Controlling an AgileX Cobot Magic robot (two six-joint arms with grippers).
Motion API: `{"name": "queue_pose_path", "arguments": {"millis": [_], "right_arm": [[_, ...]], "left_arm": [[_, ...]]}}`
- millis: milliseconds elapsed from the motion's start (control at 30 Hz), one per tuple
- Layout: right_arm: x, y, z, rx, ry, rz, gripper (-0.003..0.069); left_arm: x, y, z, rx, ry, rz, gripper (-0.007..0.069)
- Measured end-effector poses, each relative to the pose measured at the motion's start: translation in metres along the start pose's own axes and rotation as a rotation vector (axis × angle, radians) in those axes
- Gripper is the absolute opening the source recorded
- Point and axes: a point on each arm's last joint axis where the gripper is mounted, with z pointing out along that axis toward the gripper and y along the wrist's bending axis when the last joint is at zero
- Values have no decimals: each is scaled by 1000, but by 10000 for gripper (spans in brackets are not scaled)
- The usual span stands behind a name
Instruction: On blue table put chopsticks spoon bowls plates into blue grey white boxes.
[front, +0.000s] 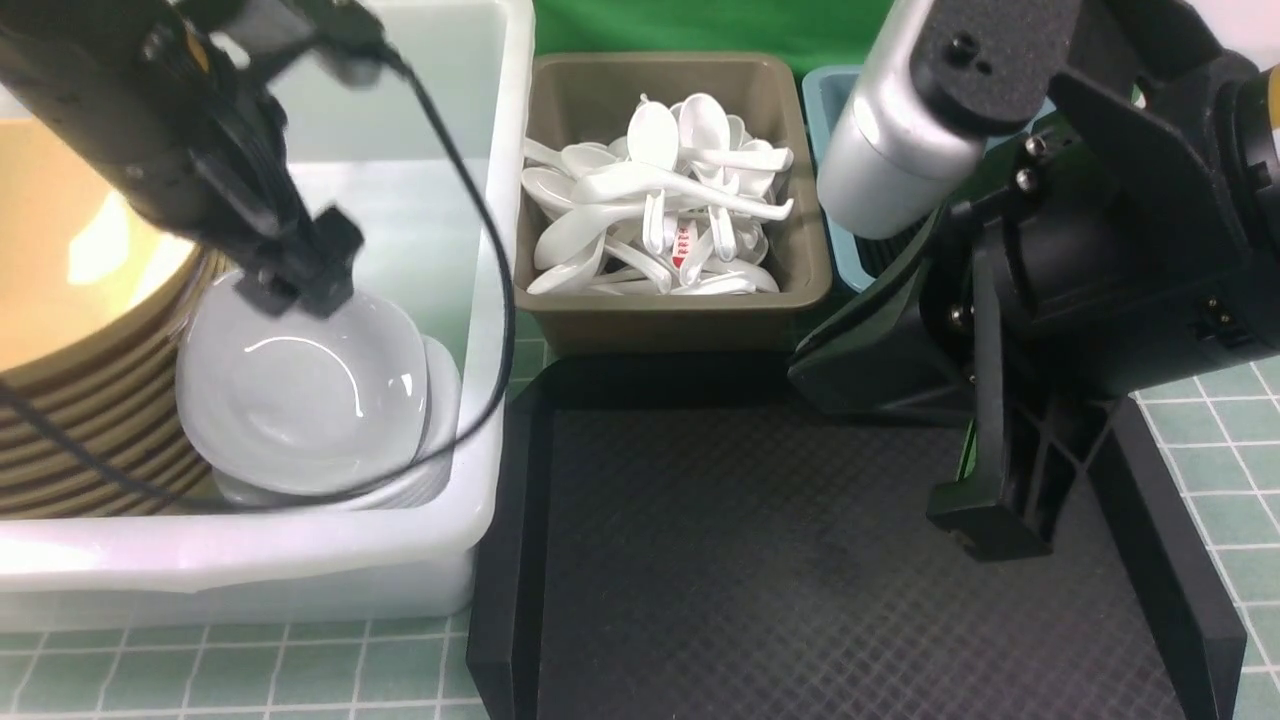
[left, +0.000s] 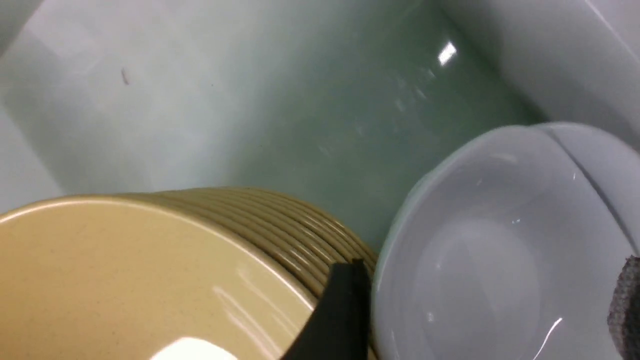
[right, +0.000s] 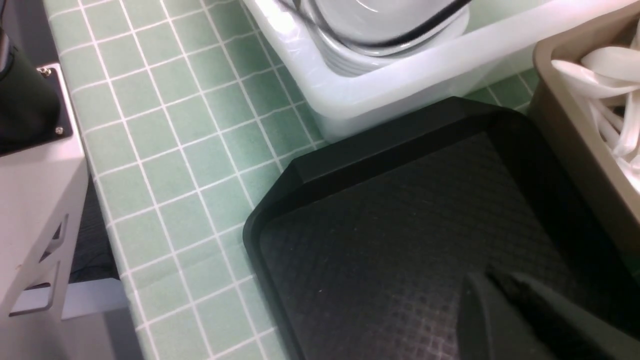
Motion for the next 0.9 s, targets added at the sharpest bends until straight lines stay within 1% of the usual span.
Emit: {"name": "queue_pose_path", "arguments": {"millis": [133, 233, 300, 367, 467, 533, 600, 633, 667, 700, 800, 833, 900], "right_arm": [[0, 0, 0, 0, 0, 0, 55], [0, 0, 0, 0, 0, 0, 55], [0, 0, 0, -1, 2, 0, 55], [1, 0, 0, -3, 9, 0, 55], [2, 0, 0, -5, 16, -1, 55], [2, 1, 0, -6, 18, -1, 55], [1, 0, 0, -5, 15, -2, 55], [1, 0, 0, -4, 14, -2, 55], [1, 0, 0, 2, 7, -5, 55], [1, 0, 0, 3, 6, -5, 55], [-1, -2, 0, 17, -10, -10, 55], [-1, -2, 0, 18, -10, -11, 55], [-1, -2, 0, 22, -16, -19, 55]], "left_arm": [[-5, 9, -17, -53, -15, -160, 562], [-2, 13, -21, -91, 7, -230, 470], [2, 12, -22, -96, 13, -255, 385], [10, 8, -25, -69, 15, -283, 281], [31, -4, -30, -16, 25, -326, 96], [50, -12, -34, 7, 38, -354, 31], [73, -20, -39, 18, 42, -399, 1], [75, -21, -39, 18, 41, -405, 0], [91, -26, -44, 20, 9, -454, -7], [91, -26, -44, 20, 9, -454, -7], [111, -33, -44, 21, -25, -527, -5], [112, -34, -44, 22, -24, -530, -3], [116, -37, -36, 26, 4, -558, 24]]}}
